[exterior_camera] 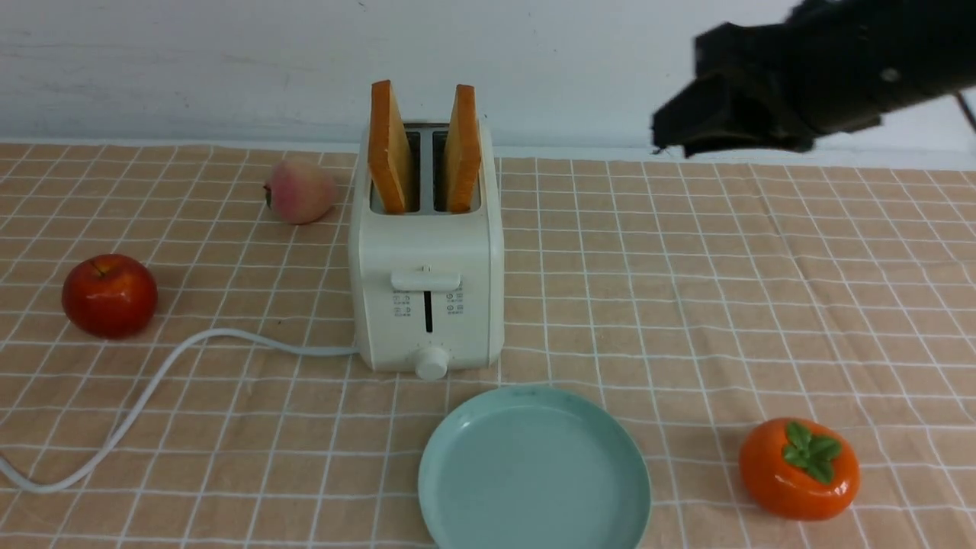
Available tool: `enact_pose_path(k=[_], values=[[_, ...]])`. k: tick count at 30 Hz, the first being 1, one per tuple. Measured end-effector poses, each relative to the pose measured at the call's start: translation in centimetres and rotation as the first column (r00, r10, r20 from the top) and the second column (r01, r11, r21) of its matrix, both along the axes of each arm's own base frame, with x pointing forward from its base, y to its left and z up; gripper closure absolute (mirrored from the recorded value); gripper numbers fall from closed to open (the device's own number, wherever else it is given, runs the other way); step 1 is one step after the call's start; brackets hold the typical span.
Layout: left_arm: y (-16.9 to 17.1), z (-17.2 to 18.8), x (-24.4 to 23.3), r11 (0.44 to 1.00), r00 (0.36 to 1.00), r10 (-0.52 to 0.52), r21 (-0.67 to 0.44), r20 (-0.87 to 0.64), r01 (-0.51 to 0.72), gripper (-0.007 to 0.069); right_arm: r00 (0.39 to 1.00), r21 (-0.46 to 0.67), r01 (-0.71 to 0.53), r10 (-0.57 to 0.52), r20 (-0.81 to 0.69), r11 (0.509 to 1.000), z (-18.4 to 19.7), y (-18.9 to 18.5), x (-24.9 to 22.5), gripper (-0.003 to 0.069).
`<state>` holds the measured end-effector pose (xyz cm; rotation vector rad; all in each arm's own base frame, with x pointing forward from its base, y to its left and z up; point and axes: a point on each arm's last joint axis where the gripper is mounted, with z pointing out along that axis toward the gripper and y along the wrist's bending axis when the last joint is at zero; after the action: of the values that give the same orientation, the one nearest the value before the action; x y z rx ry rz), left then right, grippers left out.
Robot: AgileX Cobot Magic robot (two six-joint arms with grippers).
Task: Take toasted bread from bread machine on light coffee tablecloth place on plate.
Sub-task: 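Grasp the toast slice in the toaster and pull it up out of the slot with the right gripper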
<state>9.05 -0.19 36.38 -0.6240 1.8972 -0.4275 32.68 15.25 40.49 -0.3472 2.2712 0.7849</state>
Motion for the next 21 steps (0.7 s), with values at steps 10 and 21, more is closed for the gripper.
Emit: enact_pose_path(k=[10, 21], values=[[-0.6, -0.4, -0.2, 0.997, 0.996, -0.075, 0.002, -0.054, 0.076, 0.0389, 0.999, -0.174, 0.043, -0.048, -0.024, 0.984, -1.4, 9.9, 5.7, 0.0331], [-0.7, -1.0, -0.6, 0.997, 0.989, -0.082, -0.019, -0.125, 0.08, 0.0388, 0.991, -0.197, 0.129, -0.122, 0.049, 0.972, -4.6, 12.7, 8.7, 0.0319]])
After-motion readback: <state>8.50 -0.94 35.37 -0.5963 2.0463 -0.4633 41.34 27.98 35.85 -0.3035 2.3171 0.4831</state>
